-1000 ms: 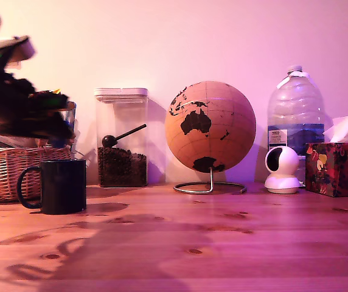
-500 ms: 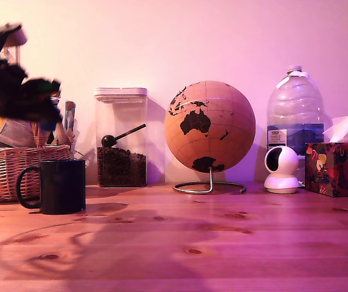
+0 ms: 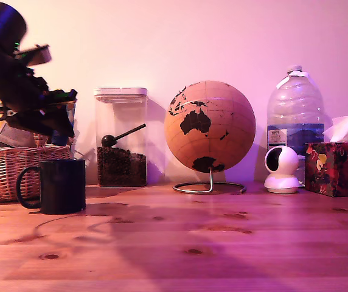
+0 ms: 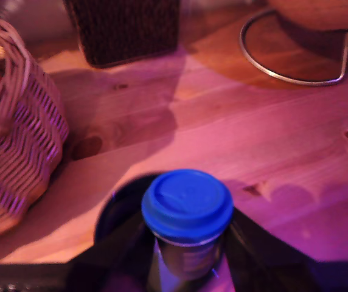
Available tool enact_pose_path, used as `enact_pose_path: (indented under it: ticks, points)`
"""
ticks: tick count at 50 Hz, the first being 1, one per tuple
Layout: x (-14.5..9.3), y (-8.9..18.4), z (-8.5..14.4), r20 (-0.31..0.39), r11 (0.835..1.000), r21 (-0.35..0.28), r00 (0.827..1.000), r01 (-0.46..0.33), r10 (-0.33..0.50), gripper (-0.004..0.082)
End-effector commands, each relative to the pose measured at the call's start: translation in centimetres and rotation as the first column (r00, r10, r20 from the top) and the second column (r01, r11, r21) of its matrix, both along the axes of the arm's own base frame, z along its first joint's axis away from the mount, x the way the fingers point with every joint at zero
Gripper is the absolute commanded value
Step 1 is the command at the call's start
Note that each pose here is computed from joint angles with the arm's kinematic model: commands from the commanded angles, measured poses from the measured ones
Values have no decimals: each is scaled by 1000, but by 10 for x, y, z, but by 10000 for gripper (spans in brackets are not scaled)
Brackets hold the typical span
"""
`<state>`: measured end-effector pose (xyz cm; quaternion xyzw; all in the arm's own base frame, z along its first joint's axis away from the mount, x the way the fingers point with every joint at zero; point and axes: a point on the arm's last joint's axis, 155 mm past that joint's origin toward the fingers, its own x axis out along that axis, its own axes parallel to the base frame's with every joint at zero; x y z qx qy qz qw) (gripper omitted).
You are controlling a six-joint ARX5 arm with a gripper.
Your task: Pick up the coffee capsules from the table one by one and drop them inside the nearest coffee cup
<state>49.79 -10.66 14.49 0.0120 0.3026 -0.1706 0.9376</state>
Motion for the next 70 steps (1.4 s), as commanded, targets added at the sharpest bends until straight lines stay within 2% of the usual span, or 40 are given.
enact_pose_path:
  ticks: [1,9,51,54,58,60,62,70]
  points:
    - [4,5,-12,-37,1000,7,999,-8,8,286]
    - [5,7,-19,-87,1000,14,996,-12,13,286]
    - [1,8,-25,-113,1000,17,993,-11,13,295]
    - [0,5,-25,-117,1000,10,993,2,-1,362]
    - [-1,2,-25,-118,1000,-1,993,19,-19,585]
    - [-1,3,-25,-119,1000,1,993,13,-13,657]
    - [-1,3,-25,-121,1000,2,993,12,-12,683]
    - [0,3,-24,-114,1000,4,993,16,-15,669]
